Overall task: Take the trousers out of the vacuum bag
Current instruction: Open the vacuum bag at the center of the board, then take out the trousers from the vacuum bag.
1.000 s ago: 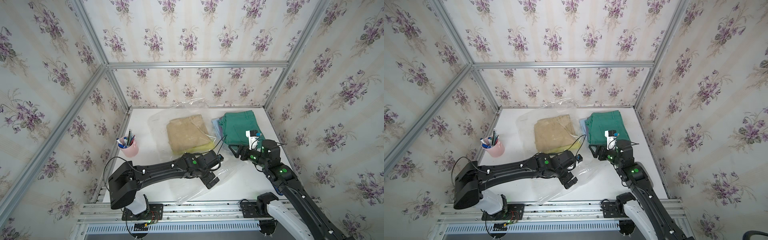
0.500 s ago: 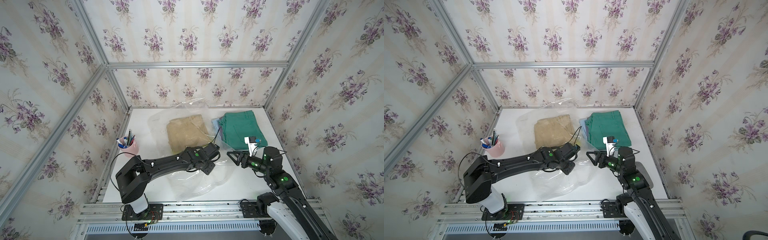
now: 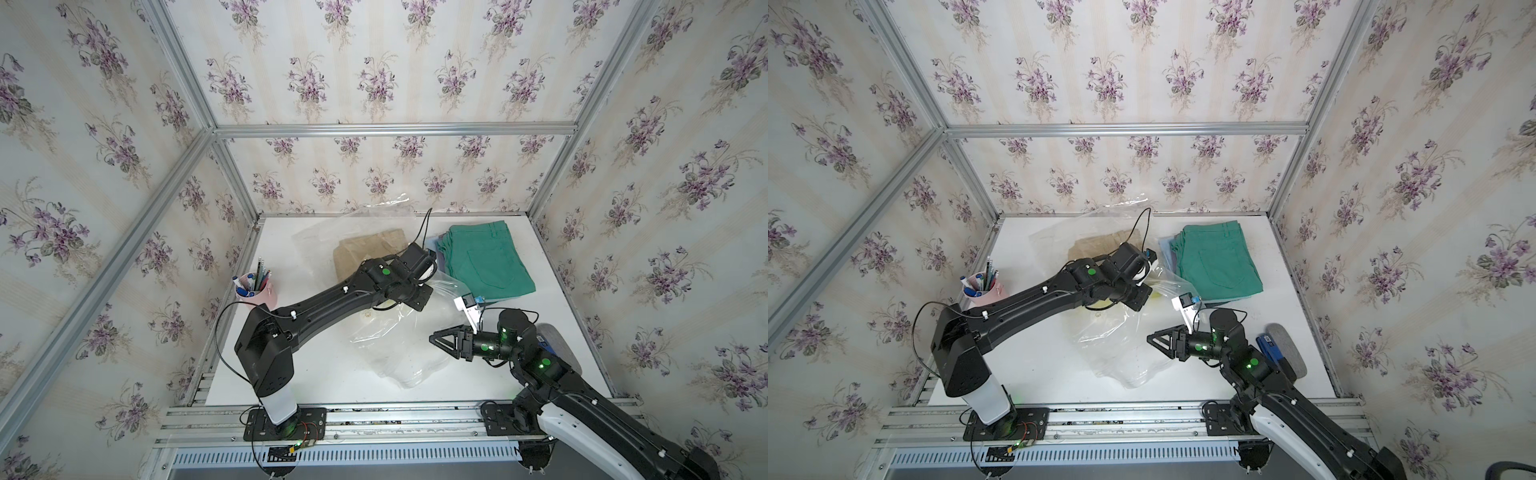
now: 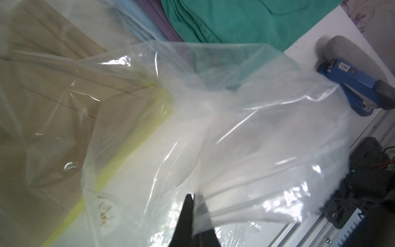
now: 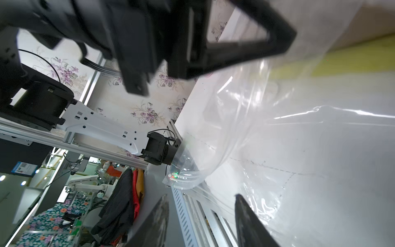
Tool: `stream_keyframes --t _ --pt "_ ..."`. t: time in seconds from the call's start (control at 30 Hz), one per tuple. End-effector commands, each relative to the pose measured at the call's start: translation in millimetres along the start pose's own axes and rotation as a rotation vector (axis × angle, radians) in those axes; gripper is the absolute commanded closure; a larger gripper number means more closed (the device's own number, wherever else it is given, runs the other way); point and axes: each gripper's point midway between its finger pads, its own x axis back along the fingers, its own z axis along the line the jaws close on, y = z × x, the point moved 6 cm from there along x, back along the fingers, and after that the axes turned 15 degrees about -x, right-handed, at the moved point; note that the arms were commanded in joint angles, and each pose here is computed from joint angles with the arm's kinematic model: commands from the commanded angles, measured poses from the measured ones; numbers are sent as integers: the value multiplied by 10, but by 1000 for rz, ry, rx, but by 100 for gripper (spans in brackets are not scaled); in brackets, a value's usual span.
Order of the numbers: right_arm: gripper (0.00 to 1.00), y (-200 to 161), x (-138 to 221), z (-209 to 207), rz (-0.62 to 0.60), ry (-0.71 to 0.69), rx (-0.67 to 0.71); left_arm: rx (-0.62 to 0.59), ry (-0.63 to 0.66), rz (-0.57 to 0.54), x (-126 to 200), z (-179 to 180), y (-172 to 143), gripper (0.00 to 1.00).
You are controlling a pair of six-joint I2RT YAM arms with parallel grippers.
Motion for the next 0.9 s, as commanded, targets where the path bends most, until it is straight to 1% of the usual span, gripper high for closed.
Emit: stream_keyframes --t 0.0,0.13,0.2,0.27,0.37,0.43,0.5,0.53,0.67,0.73,0.8,0.87 --pt "53 107 -129 53 -102 -13 25 7 55 32 121 142 43 100" --pt "57 38 -373 -72 -69 -104 35 8 93 44 215 251 157 100" --pt "61 8 -474 -124 -51 -139 44 2 105 44 243 272 196 100" --pt "62 22 -547 -199 -60 -198 39 -6 99 40 285 265 234 100" --pt "68 135 -618 -307 -122 -299 -16 -14 65 12 368 225 275 100" --pt "68 215 -683 -327 -166 -314 -61 -32 51 -5 420 202 285 100" --pt "74 291 -757 -381 -221 -325 -131 -65 53 -5 449 194 278 100" --pt "75 327 -802 -427 -250 -339 -174 -76 63 -4 468 198 272 100" --pt "70 443 -979 -555 -332 -342 -272 -102 61 -22 586 130 278 100" --pt "67 508 -1037 -586 -374 -336 -292 -110 57 -36 628 91 287 100" --pt "66 597 -1096 -604 -416 -331 -306 -120 53 -26 615 53 281 100" --pt "66 705 -1136 -658 -472 -348 -323 -134 89 -9 599 53 262 100"
